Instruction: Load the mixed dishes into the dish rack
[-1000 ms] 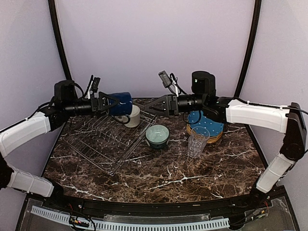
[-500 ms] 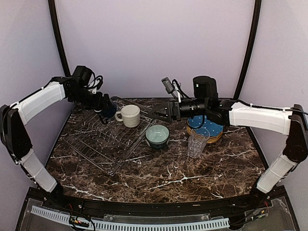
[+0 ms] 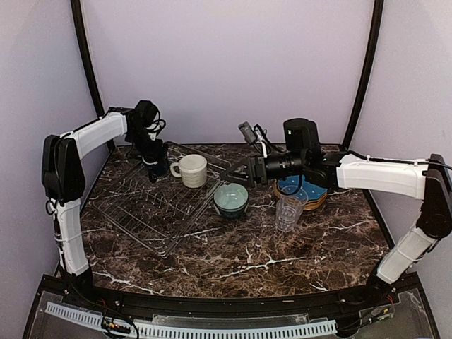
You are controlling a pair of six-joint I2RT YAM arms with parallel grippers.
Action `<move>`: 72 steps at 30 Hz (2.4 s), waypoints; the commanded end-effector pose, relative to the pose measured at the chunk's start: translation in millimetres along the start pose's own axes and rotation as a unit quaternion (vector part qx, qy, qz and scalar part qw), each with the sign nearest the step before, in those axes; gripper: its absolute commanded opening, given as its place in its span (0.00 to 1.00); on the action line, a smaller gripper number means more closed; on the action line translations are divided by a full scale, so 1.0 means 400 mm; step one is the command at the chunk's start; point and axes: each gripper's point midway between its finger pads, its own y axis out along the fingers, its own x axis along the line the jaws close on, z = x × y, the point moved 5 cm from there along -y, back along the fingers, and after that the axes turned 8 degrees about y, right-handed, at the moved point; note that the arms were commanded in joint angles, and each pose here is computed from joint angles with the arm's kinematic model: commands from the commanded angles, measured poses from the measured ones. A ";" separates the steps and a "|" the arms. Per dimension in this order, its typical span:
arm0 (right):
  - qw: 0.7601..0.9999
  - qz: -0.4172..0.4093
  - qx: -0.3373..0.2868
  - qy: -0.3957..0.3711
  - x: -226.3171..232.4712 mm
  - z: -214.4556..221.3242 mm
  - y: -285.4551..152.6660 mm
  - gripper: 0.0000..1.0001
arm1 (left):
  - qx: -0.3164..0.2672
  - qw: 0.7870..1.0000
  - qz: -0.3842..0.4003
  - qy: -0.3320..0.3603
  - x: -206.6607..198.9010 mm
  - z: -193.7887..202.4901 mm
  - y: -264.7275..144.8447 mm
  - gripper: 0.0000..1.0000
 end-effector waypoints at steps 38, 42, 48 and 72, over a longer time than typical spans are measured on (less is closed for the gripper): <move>1.000 0.017 0.008 0.019 -0.072 0.038 0.000 0.79 | 0.018 0.997 0.065 0.044 -0.064 -0.102 0.116 0.16; 1.000 0.020 0.010 0.022 -0.080 0.042 0.002 0.79 | 0.011 0.996 0.071 0.058 -0.085 -0.113 0.125 0.19; 0.999 0.032 0.008 0.021 -0.082 0.042 -0.005 0.79 | 0.013 0.997 0.059 0.056 -0.087 -0.124 0.145 0.25; 0.992 0.122 0.008 0.019 -0.085 0.036 -0.055 0.78 | -0.048 0.996 0.042 0.055 -0.064 -0.187 0.003 0.99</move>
